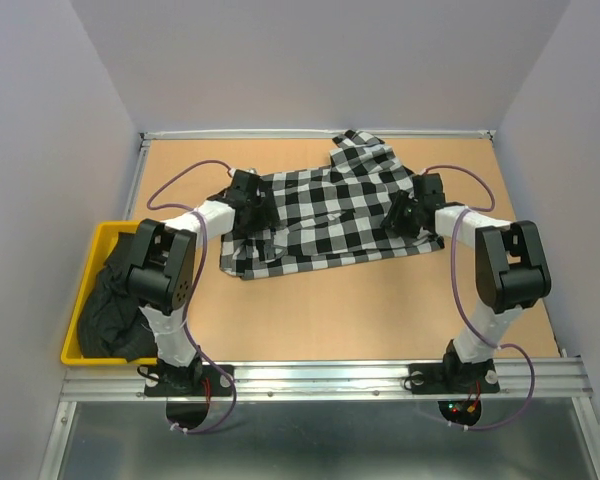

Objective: Fold and stack the long sleeve shirts
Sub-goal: Fold the shirt

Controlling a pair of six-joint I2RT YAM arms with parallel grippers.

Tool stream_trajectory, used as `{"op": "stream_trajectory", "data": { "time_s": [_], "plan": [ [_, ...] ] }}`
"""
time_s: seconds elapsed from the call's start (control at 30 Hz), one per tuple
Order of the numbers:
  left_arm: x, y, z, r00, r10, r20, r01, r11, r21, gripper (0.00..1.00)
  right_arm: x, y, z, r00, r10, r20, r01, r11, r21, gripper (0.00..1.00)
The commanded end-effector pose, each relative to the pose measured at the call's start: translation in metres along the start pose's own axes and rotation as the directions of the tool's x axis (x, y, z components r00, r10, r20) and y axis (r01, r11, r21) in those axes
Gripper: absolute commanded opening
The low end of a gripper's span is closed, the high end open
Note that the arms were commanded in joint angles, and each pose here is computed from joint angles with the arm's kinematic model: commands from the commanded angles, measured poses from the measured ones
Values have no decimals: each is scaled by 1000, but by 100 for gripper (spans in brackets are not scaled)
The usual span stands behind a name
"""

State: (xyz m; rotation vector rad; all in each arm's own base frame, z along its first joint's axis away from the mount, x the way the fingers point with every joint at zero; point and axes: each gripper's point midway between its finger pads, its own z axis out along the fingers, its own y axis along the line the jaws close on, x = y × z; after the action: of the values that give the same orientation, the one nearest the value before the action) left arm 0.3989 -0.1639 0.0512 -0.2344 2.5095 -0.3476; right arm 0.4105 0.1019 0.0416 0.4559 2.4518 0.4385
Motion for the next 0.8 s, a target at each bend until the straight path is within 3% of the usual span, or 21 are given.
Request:
{"op": "stream_trajectory", "data": {
  "time_s": [0.0, 0.23, 0.43, 0.77],
  "plan": [
    [14, 8, 6, 999, 34, -39, -35, 999, -39, 92, 12, -12, 1, 999, -35, -26, 37, 998, 48, 57],
    [90, 47, -3, 972, 35, -234, -64, 991, -117, 92, 82, -57, -12, 981, 0, -193, 32, 986, 161, 61],
    [139, 67, -41, 942, 24, -335, -65, 992, -112, 92, 140, -89, -59, 943, 100, -316, -6, 958, 286, 64],
    [123, 42, -89, 955, 66, -288, -64, 998, 16, 92, 141, -81, -116, 946, 114, -305, -24, 958, 284, 69]
  ]
}}
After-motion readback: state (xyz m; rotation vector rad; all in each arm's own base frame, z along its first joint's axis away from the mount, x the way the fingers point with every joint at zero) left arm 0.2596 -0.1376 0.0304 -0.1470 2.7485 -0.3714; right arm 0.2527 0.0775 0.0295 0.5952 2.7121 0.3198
